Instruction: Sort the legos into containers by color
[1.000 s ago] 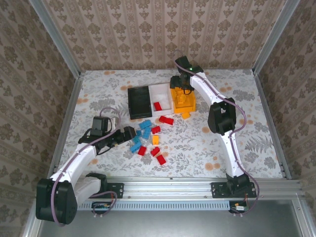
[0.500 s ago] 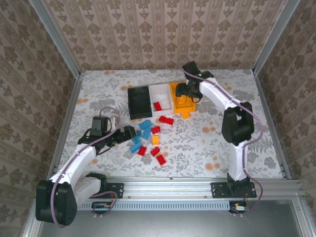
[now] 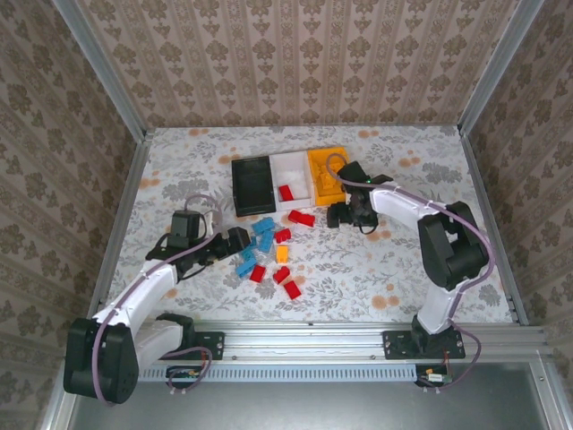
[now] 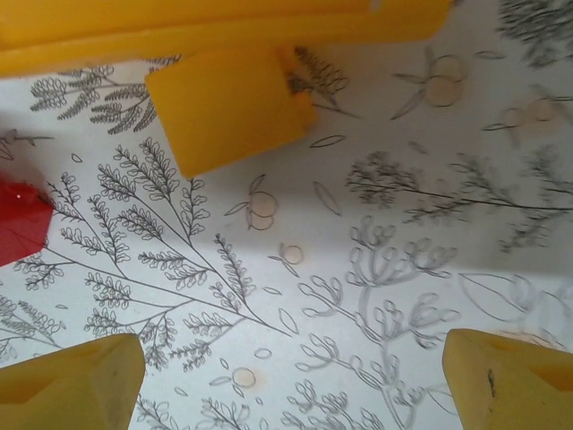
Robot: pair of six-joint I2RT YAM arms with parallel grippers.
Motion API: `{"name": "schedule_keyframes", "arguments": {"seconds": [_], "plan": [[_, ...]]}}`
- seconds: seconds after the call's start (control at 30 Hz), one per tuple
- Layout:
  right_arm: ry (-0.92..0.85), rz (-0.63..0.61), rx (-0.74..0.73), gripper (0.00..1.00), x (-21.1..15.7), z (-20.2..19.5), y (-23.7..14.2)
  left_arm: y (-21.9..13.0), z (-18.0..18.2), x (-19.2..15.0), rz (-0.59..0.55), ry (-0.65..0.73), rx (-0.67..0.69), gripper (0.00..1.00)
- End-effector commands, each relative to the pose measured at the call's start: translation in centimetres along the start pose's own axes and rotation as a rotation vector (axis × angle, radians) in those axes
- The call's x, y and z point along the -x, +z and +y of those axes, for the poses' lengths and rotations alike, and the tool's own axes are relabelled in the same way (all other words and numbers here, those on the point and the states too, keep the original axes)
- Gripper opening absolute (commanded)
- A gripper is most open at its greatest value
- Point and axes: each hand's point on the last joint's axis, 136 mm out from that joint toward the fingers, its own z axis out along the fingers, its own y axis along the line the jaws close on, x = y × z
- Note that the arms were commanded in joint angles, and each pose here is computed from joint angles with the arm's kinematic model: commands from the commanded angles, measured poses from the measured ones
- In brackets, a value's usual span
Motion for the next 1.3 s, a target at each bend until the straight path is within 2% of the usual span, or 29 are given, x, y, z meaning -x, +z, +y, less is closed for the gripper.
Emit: {"name": "schedule_keyframes", "arguments": {"seconds": [0.0,0.3,0.57,0.83,0.97,1.27], "plan": [[-0.035,-0.024,0.008,0.88,1.3,0.9,0.8,-0.2,-0.4,-0.1,-0.002,-0.007,-0.013,1.0],[-0.072,-0.016,-0.042,0.87,3.9,1.1,3.0,-0.8,0.1,-0.5,-0.013,-0.004,0.018,1.0],[-0.068,-0.015,-0.071,0.82,5.6,0.6,4.3,-0.5,0.1,-0.2,-0.004,-0.009,0.025,1.0],[-0.064,-0.021,-0.072,0.65,6.3,0.8,4.9,-0.2,0.3,-0.2,0.004,-0.011,0.031,1.0],[-0.062,-0.023,-0.075,0.63,6.4,0.8,5.0,0.0,0.4,-0.2,0.01,-0.013,0.033,1.0],[-0.046,-0.026,-0.079,0.49,6.0,0.5,4.4,0.2,0.4,-0.1,0.013,-0.01,0.03,1.0]]}}
